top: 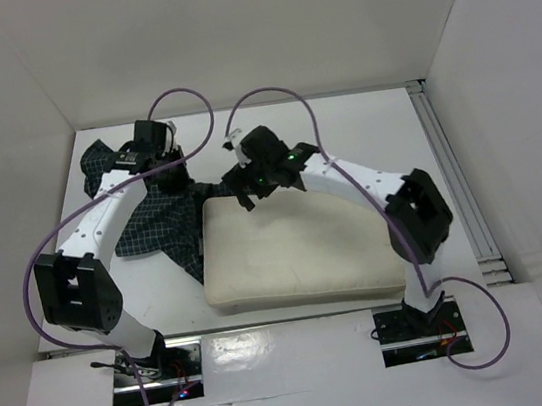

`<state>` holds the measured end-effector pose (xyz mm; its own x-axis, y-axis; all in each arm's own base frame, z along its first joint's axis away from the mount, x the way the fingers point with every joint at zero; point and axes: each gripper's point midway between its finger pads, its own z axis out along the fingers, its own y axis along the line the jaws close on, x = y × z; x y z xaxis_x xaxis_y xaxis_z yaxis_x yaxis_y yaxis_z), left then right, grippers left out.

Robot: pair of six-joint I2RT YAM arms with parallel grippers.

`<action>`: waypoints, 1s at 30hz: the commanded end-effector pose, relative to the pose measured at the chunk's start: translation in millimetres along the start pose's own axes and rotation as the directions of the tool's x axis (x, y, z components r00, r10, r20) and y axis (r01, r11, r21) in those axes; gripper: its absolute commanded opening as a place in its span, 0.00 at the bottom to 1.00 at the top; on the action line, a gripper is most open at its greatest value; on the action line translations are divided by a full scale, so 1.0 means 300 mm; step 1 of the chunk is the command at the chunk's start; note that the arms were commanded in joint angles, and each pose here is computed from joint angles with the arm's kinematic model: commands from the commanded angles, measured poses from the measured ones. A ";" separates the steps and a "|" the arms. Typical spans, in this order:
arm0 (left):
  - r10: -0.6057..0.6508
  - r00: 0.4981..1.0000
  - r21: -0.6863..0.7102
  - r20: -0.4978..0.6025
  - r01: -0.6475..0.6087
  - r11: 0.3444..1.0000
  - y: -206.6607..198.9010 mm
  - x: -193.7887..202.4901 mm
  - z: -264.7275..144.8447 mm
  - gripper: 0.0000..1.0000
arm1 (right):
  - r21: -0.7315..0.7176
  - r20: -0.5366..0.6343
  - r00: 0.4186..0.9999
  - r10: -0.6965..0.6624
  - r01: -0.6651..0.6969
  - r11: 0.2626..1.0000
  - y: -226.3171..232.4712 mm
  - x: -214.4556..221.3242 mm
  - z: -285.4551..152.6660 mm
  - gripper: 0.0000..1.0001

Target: Put the pillow into the pillowcase

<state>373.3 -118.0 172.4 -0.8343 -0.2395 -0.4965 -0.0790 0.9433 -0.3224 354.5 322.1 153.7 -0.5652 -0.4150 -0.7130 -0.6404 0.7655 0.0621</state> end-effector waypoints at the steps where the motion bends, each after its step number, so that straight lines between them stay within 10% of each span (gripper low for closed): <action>1: 0.007 0.999 -0.049 0.043 -0.005 0.999 0.034 -0.024 -0.053 0.00 | 0.026 -0.110 0.986 -0.124 0.128 0.991 -0.005 0.044 0.086 0.99; 6: 0.002 0.998 -0.063 0.064 0.002 0.998 0.061 -0.040 -0.080 0.00 | -0.029 -0.186 0.967 -0.175 0.173 0.985 -0.062 0.129 0.232 0.99; 11: -0.006 0.998 -0.063 0.055 0.010 0.998 0.071 -0.032 -0.075 0.00 | -0.303 -0.178 0.976 -0.122 0.064 0.951 0.006 0.175 0.240 0.00; 25: 0.061 0.998 0.074 -0.012 -0.060 0.996 -0.071 -0.004 -0.055 0.00 | -0.018 0.172 0.980 0.102 -0.100 0.995 -0.261 0.059 -0.256 0.00; 30: 0.097 0.994 0.099 -0.051 -0.092 0.991 -0.177 0.024 0.003 0.00 | -0.117 0.170 0.981 0.092 -0.073 0.991 -0.204 0.031 -0.269 0.00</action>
<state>364.5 -148.8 177.6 -0.8674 -0.1481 -0.4752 0.0153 0.9463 -0.3228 348.6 218.9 187.4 -0.5394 -0.2622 -0.8002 -0.6173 0.7694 0.1640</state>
